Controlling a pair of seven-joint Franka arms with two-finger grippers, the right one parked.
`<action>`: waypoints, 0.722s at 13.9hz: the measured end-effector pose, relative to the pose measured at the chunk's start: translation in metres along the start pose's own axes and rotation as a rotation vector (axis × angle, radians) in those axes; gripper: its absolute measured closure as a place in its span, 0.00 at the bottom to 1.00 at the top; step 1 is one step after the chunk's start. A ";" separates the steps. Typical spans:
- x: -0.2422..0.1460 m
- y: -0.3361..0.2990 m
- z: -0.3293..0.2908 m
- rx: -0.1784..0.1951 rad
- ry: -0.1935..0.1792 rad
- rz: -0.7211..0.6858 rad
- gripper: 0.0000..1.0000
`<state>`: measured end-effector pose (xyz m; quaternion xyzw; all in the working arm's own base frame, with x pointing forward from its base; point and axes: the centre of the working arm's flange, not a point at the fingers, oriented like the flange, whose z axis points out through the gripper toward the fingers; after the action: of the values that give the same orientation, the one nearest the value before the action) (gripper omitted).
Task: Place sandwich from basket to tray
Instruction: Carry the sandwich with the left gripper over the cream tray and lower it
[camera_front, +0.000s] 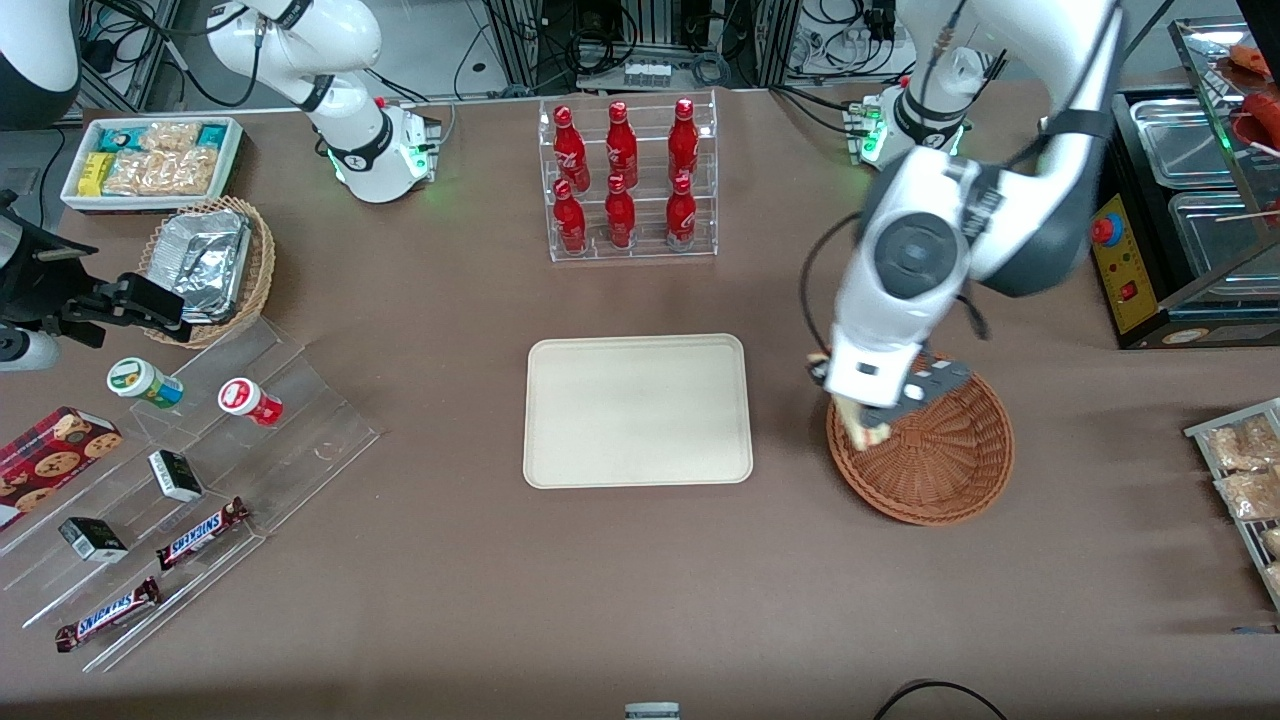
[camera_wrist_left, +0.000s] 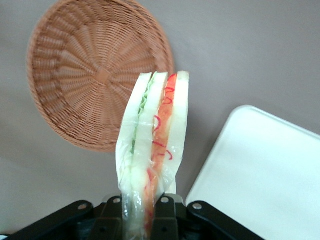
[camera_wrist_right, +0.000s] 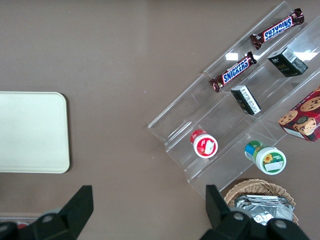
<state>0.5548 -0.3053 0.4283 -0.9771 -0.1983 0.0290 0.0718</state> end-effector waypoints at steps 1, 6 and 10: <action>-0.012 0.017 0.004 0.004 0.002 0.027 0.83; -0.060 0.121 0.051 -0.020 0.038 0.160 0.83; -0.095 0.182 0.101 -0.082 0.079 0.218 0.83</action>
<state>0.5285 -0.4958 0.3032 -0.9953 -0.0887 -0.0099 0.0362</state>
